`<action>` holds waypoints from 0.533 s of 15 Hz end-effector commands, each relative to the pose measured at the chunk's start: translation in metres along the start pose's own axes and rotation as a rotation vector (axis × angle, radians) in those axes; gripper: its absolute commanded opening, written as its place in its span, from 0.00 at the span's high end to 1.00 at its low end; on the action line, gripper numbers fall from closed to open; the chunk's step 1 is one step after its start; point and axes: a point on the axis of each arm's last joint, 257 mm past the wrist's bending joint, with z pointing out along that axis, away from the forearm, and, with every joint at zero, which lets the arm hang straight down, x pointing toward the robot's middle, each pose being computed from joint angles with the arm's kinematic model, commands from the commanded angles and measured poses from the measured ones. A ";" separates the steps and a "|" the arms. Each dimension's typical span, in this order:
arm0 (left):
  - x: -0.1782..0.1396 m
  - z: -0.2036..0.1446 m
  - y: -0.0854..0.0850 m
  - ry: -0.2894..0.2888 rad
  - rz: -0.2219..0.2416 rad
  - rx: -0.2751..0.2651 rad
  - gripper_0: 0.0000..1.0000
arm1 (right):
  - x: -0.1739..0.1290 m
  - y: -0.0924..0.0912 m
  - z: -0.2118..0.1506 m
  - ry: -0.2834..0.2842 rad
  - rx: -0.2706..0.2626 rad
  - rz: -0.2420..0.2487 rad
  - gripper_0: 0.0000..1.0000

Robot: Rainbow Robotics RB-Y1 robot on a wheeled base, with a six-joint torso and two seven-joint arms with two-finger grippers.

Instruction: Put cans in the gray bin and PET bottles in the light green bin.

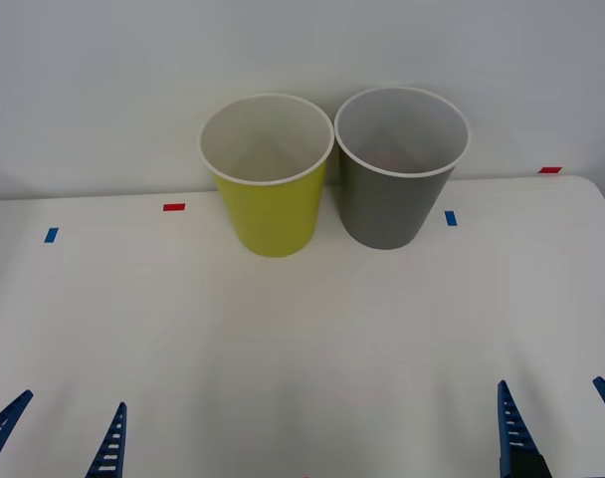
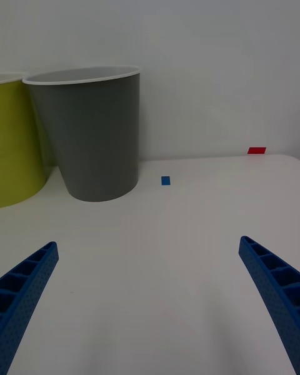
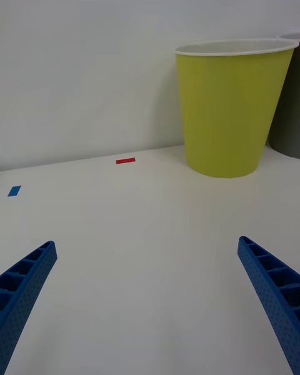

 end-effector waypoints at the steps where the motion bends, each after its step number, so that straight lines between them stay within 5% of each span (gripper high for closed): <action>1: 0.000 0.000 0.000 0.000 0.000 0.000 0.00 | 0.000 0.000 0.000 0.000 0.000 0.000 0.00; 8: 0.000 0.000 0.000 0.000 0.000 0.000 0.00 | 0.000 0.000 0.000 0.000 0.000 0.000 0.00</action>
